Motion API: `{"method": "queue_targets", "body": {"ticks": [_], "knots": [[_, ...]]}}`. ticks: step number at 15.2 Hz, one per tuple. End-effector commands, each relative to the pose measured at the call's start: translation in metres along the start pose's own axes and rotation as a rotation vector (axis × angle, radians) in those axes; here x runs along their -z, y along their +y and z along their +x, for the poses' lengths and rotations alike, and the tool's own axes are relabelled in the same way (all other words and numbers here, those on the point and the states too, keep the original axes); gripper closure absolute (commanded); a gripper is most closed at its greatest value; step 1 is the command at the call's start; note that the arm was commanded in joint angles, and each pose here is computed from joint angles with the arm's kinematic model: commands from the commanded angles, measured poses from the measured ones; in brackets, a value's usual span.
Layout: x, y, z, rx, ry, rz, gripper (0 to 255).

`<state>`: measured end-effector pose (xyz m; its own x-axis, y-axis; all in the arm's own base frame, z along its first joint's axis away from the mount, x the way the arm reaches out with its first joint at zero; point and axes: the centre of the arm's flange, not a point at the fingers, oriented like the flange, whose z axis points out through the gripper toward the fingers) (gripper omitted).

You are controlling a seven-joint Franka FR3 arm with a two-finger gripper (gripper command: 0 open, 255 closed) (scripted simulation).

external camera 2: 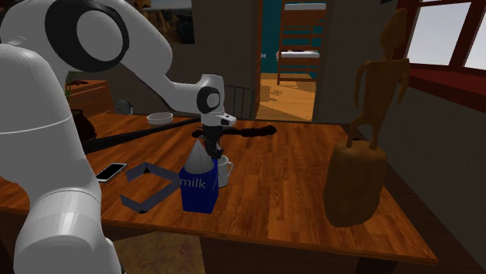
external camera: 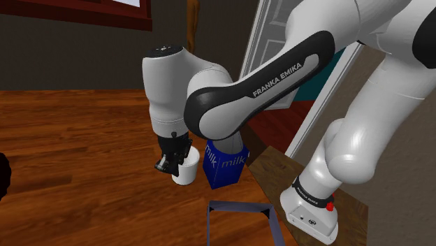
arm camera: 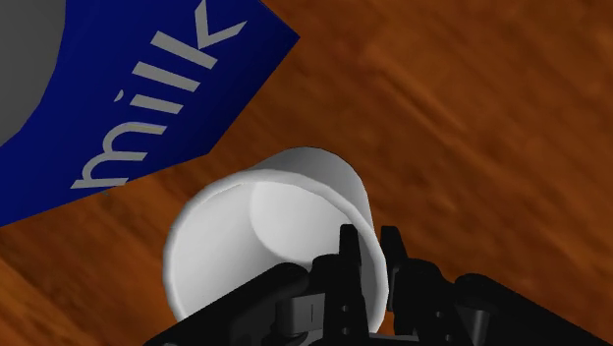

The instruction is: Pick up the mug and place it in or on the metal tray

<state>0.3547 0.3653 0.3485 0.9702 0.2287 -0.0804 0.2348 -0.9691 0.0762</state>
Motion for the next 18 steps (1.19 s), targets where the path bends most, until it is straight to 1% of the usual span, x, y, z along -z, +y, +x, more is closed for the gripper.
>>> {"method": "queue_targets", "body": {"ticks": [1, 4, 18], "knots": [[0.000, 0.000, 0.000, 0.000, 0.000, 0.000, 255], [0.000, 0.000, 0.000, 0.000, 0.000, 0.000, 255], [0.074, 0.006, -0.006, 0.000, 0.000, 0.000, 255]]}}
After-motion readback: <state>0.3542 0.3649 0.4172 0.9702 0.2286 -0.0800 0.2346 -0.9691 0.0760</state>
